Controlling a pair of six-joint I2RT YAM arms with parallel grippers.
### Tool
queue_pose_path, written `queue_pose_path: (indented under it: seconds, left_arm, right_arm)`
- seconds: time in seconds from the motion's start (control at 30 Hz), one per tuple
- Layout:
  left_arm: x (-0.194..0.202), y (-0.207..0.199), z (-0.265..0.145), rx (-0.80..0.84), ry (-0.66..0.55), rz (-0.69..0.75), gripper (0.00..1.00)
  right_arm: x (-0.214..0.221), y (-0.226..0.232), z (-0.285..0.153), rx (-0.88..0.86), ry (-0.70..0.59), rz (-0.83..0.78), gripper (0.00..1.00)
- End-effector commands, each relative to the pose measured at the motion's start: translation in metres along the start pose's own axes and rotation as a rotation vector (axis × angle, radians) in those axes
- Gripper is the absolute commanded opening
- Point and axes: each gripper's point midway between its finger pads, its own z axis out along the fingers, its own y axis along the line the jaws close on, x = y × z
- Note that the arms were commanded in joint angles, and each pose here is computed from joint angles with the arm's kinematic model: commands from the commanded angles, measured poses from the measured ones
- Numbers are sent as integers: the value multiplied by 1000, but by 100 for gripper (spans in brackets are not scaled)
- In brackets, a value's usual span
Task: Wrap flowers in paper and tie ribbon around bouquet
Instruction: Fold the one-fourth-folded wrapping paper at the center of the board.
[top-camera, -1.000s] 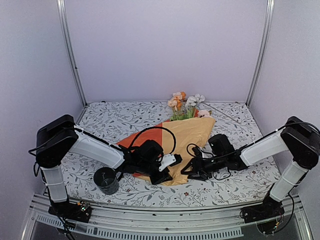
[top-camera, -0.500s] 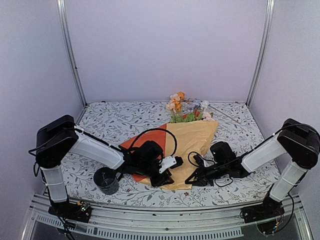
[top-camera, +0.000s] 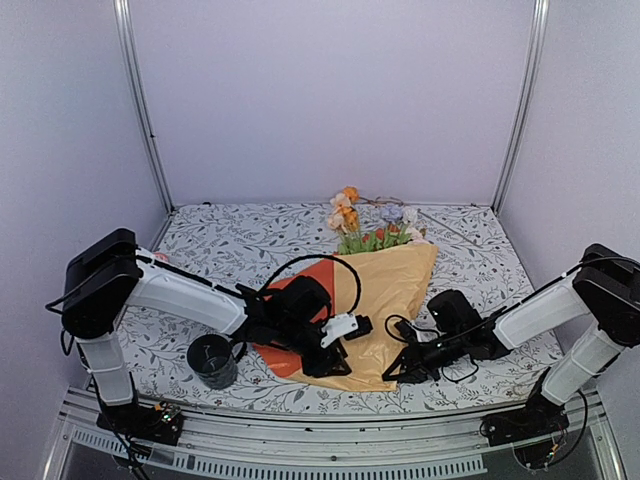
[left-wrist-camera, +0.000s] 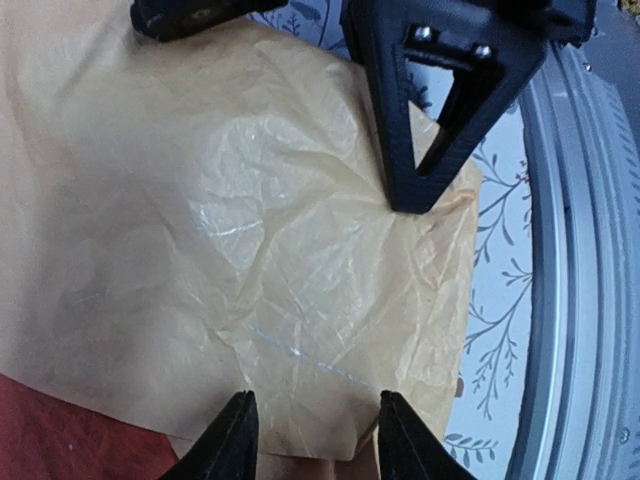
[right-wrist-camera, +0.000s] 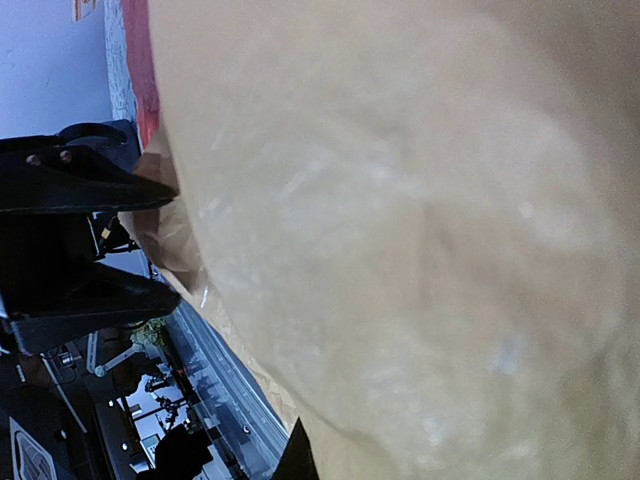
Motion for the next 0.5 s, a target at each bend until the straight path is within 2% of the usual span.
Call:
queue_pose_path:
  seconds: [0.0, 0.1, 0.23, 0.47]
  left_arm:
    - [-60, -13, -37, -4, -104, 52, 44]
    - [-69, -24, -35, 31, -116, 64, 44]
    - [-59, -27, -14, 32, -80, 68, 44]
    - [0, 10, 46, -92, 130, 12, 43]
  right_arm:
    - [15, -23, 0, 83, 44, 39, 3]
    - [13, -21, 0, 85, 40, 38, 2]
    - [11, -19, -1, 85, 30, 36, 1]
    - [10, -14, -4, 80, 22, 34, 3]
